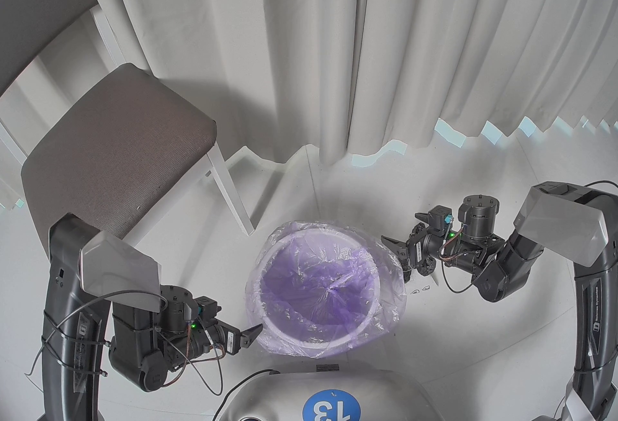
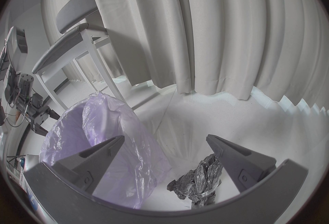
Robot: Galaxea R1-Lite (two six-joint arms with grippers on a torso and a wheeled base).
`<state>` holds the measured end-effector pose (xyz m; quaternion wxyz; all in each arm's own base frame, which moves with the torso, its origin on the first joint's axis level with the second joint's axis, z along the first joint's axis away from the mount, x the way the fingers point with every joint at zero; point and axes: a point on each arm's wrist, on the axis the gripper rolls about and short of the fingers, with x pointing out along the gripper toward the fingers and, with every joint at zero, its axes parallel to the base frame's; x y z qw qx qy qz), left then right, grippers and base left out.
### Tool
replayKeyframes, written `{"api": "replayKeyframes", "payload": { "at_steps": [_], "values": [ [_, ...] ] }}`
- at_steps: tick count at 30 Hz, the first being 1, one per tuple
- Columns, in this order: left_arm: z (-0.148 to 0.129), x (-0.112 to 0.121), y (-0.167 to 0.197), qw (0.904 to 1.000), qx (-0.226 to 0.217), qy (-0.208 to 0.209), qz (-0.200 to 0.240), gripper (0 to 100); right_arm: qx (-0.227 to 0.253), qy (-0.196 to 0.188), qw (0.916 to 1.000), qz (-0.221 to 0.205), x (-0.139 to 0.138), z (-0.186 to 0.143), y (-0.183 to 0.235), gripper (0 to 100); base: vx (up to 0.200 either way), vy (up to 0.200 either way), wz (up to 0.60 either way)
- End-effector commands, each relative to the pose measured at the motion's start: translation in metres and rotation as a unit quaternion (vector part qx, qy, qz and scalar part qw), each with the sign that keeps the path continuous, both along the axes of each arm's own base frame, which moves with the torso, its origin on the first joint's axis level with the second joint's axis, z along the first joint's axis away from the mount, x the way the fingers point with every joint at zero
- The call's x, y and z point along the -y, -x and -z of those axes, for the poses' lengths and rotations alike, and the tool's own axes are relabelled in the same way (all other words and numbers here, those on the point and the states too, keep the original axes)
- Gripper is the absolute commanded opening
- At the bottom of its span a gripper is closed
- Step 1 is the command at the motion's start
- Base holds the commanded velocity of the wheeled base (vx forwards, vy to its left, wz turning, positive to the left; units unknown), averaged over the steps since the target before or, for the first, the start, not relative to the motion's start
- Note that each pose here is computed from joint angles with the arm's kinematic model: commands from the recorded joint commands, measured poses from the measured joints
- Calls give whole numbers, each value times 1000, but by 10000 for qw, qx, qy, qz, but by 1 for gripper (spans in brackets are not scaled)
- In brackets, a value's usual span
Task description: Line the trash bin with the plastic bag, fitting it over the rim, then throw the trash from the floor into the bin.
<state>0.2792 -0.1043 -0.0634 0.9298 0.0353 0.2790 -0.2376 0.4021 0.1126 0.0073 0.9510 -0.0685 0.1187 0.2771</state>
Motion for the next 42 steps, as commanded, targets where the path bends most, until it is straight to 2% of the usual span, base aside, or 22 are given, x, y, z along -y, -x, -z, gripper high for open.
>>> {"api": "replayKeyframes", "payload": {
  "at_steps": [1, 7, 15, 23, 27, 42],
  "values": [
    [26, 7, -19, 9999, 135, -58, -58, 100, -10, 1, 10000, 51, 3, 9, -10, 100, 0, 0, 0],
    [25, 10, -40, 9988, 456, 91, -176, 100, -47, 10, 9999, 89, 3, 20, -23, 100, 0, 0, 0],
    [23, 11, -57, 9977, 635, 55, -221, 100, -129, 31, 9999, 81, 0, 22, -32, 100, 0, 0, 0],
    [21, 8, -79, 9979, 595, -132, -216, 100, -225, 55, 9997, 81, -1, 23, -37, 100, 0, 0, 0],
    [20, 4, -87, 9972, 650, -356, -130, 100, -199, 56, 9998, 72, -3, 25, -41, 100, 0, 0, 0],
    [17, 10, -104, 9970, 655, -400, -105, 100, -251, 84, 9996, 52, -4, 28, -41, 100, 0, 0, 0]
  ]
}}
